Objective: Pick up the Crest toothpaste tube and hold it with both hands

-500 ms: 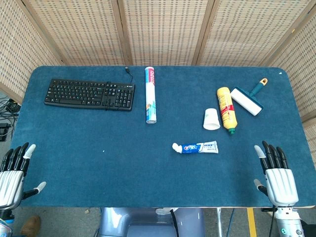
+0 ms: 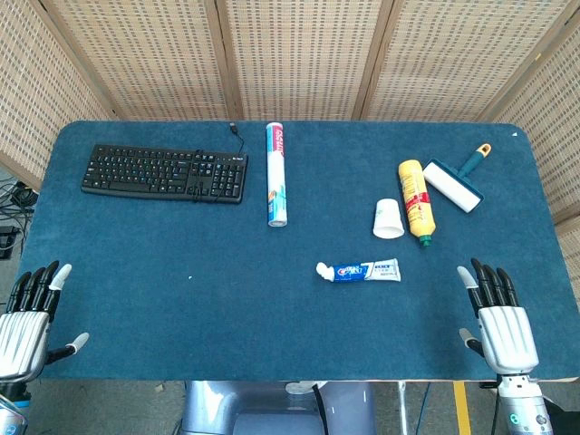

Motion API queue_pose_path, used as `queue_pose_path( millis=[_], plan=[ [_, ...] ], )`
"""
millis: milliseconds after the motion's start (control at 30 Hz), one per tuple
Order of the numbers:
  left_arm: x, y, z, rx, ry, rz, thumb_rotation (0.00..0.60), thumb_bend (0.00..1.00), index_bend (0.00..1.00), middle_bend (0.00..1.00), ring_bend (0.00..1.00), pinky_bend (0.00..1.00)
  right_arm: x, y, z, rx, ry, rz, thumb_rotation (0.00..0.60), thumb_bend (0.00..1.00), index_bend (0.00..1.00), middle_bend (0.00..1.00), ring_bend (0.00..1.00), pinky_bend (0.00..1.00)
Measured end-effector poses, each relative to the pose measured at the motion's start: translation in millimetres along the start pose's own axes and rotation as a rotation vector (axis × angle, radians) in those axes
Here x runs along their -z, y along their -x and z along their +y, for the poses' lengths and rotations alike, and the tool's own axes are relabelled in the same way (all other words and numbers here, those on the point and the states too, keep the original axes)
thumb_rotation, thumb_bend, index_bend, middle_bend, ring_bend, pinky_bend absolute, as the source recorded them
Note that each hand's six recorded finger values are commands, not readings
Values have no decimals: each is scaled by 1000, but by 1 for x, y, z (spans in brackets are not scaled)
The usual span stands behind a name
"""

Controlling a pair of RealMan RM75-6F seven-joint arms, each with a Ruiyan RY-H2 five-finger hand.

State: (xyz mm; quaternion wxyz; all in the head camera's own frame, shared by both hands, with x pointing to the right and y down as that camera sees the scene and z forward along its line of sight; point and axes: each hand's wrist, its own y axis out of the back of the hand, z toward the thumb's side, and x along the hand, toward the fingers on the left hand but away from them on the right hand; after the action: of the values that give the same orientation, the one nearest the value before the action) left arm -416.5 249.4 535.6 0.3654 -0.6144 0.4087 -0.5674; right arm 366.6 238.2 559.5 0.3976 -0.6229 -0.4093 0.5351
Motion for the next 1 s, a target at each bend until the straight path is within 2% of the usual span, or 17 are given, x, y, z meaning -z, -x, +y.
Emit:
queue_pose_path(
  millis=[100, 233, 400, 467, 700, 1000],
  plan=[
    [0, -1, -2, 5, -3, 0, 600, 0, 0, 0, 0, 0, -8, 14, -7, -13, -8, 42, 600, 0, 79, 95, 6, 10],
    [-1, -4, -5, 12, -7, 6, 600, 0, 0, 0, 0, 0, -25, 40, -17, -43, -27, 119, 600, 2, 174, 207, 97, 122],
    [-2, -11, -10, 25, -19, 9, 600, 0, 0, 0, 0, 0, -54, 85, -32, -105, -50, 220, 600, 126, 282, 313, 202, 215],
    [-2, -13, -13, 31, -22, 15, 600, 0, 0, 0, 0, 0, -63, 99, -40, -134, -47, 236, 600, 166, 308, 337, 225, 243],
    [0, -19, -18, 48, -28, 31, 600, 0, 0, 0, 0, 0, -83, 140, -73, -245, -21, 235, 600, 248, 320, 359, 260, 279],
    [2, -23, -21, 59, -30, 38, 600, 0, 0, 0, 0, 0, -90, 153, -108, -322, -26, 209, 600, 321, 328, 371, 270, 281]
  ],
)
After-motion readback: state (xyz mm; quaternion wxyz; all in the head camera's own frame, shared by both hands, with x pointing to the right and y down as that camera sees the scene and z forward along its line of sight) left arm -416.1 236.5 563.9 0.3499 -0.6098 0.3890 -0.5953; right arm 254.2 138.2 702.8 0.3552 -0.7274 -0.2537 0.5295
